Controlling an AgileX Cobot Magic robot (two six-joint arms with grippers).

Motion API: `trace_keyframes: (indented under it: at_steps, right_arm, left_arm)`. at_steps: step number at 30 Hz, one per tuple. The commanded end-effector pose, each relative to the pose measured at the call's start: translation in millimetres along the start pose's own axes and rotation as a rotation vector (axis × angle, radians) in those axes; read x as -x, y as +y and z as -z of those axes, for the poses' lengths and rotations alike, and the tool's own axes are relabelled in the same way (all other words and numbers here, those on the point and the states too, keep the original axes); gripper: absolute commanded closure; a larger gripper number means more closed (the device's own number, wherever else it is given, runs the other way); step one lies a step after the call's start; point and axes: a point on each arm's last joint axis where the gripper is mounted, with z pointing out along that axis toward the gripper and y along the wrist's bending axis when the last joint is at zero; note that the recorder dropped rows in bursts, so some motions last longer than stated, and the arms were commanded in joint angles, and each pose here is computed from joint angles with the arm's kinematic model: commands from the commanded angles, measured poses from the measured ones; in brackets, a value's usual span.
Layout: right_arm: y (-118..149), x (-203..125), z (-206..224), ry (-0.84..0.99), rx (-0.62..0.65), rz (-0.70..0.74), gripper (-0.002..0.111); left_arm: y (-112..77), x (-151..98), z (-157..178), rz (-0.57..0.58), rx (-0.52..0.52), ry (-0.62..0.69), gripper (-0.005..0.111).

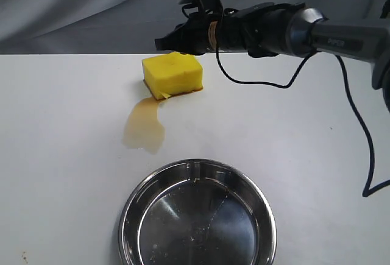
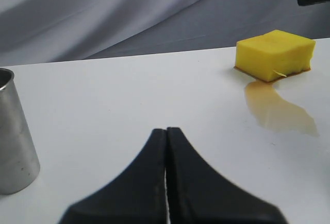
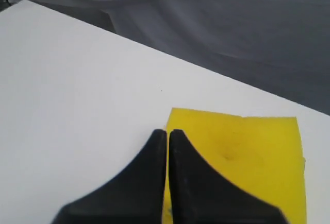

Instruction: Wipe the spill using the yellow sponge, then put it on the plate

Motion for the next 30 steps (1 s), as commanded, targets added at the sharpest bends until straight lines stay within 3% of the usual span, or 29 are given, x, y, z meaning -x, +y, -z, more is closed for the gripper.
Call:
trace_keyframes:
  at_steps: [1,6,8,13,15,23,27,30]
  right_arm:
    - [-7,-8,-8,0.010,-0.023,0.151,0.087]
    - [-13,-19,-15,0.031,-0.051,0.158,0.042]
    - [-10,-23,-18,0.042,-0.038,0.181,0.036]
    - [-5,-26,-23,0.041,-0.088,0.184,0.035]
    - [2,-27,-24,0.045,-0.052,0.153,0.033]
    - [35,-17,-1,0.080,0.413,0.157,0.031]
    - [25,-1,27,0.067,0.570,0.142,0.032]
    - [0,12,52,0.048,0.618,0.117,0.033]
  left_arm:
    - [-0.5,-1,0,0.008,-0.007,-0.002,0.107]
    - [-0.5,-1,0,0.008,-0.007,-0.002,0.107]
    - [-0.5,-1,0,0.008,-0.007,-0.002,0.107]
    - [-0.5,-1,0,0.008,-0.007,-0.002,0.107]
    - [-0.5,-1,0,0.008,-0.007,-0.002,0.107]
    - [-0.5,-1,0,0.008,-0.007,-0.002,0.107]
    - [-0.5,-1,0,0.008,-0.007,-0.002,0.107]
    - [-0.5,-1,0,0.008,-0.007,-0.002,0.107]
